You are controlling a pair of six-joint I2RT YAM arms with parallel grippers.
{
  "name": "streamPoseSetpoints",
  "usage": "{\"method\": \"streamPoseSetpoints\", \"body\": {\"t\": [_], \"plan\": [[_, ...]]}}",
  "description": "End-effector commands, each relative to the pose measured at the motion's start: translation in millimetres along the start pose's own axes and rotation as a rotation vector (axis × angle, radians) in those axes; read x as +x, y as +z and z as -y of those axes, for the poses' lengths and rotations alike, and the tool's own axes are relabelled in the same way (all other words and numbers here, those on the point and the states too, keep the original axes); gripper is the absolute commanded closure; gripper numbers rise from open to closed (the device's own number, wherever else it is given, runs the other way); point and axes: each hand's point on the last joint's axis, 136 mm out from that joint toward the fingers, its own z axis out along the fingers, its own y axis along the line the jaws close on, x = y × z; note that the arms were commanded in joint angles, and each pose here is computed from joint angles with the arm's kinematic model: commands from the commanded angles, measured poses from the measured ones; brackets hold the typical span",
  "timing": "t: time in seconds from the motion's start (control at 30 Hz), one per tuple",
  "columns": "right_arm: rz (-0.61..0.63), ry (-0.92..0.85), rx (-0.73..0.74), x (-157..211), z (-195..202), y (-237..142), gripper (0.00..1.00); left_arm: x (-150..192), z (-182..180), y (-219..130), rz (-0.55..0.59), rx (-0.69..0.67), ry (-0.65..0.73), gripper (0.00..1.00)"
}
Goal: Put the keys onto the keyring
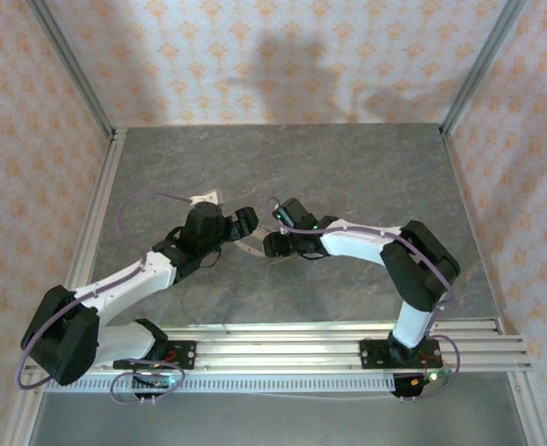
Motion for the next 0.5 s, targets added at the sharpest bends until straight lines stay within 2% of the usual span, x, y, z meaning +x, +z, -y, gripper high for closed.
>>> {"method": "streamPoseSetpoints", "body": {"t": [0.0,0.27,0.47], "plan": [[-0.023,-0.033,0.050,1,7,3,0.45,0,-8,-4,0.014,-0.030,-0.009,0.04],[-0.047,-0.084,0.096,7,17,2,0.48,0,-6,-4,0.016,-0.018,-0.003,0.04],[-0.004,-0.115,0.127,5,22,-15,0.49,0,-7,-4,0.014,-0.024,0.003,0.04]]}}
